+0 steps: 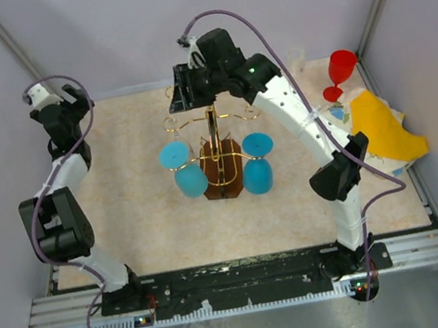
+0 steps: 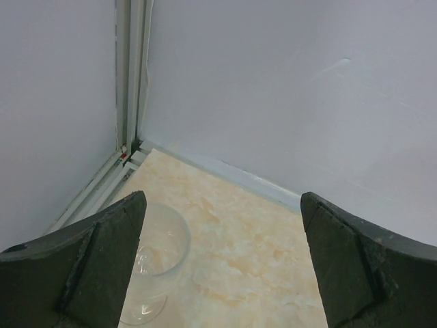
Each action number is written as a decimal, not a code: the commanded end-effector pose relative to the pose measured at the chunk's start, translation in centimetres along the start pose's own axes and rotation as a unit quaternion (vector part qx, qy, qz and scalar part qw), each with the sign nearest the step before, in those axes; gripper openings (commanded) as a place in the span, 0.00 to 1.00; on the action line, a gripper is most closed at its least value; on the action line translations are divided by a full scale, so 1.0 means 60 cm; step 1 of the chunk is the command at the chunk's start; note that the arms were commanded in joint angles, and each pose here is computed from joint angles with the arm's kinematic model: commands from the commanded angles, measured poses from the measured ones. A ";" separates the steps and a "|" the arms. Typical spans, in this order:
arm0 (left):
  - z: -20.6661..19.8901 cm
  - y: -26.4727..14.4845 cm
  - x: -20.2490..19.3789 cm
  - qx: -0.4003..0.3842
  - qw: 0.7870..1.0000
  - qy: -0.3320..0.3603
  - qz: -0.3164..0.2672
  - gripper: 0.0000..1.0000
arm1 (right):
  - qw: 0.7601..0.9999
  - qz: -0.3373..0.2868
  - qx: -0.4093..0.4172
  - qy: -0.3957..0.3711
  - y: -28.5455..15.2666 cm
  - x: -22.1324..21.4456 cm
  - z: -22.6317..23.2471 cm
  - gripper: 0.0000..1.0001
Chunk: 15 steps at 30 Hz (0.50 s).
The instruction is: Take the wine glass off the wine glass rack
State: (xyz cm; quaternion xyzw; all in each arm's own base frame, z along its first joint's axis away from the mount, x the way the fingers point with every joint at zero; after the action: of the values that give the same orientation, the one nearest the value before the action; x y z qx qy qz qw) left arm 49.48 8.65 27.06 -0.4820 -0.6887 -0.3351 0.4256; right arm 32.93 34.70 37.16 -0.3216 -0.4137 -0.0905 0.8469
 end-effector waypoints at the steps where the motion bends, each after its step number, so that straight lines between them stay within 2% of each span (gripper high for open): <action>1: -0.029 -0.018 0.036 -0.016 1.000 -0.023 0.014 1.00 | 1.000 0.014 -0.012 0.009 0.008 -0.005 0.010 0.45; 15: -0.070 -0.056 0.089 -0.047 0.997 -0.051 0.042 1.00 | 0.998 0.038 -0.048 0.024 0.033 -0.030 -0.005 0.46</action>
State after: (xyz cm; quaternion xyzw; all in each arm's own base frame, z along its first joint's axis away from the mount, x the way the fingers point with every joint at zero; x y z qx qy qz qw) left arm 47.42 6.90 30.82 -0.5353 -0.6720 -0.3151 0.4033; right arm 33.18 35.37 33.41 -0.3861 -0.3651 -0.0766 0.8437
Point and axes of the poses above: each gripper's point midway between its finger pads, its own y axis out along the fingers, its own z axis along the line the jaws close on, x = y × z, the point moved 5 cm from there along -y, back along the fingers, and after that the axes turned 7 degrees about -y, right-handed, at the moved point
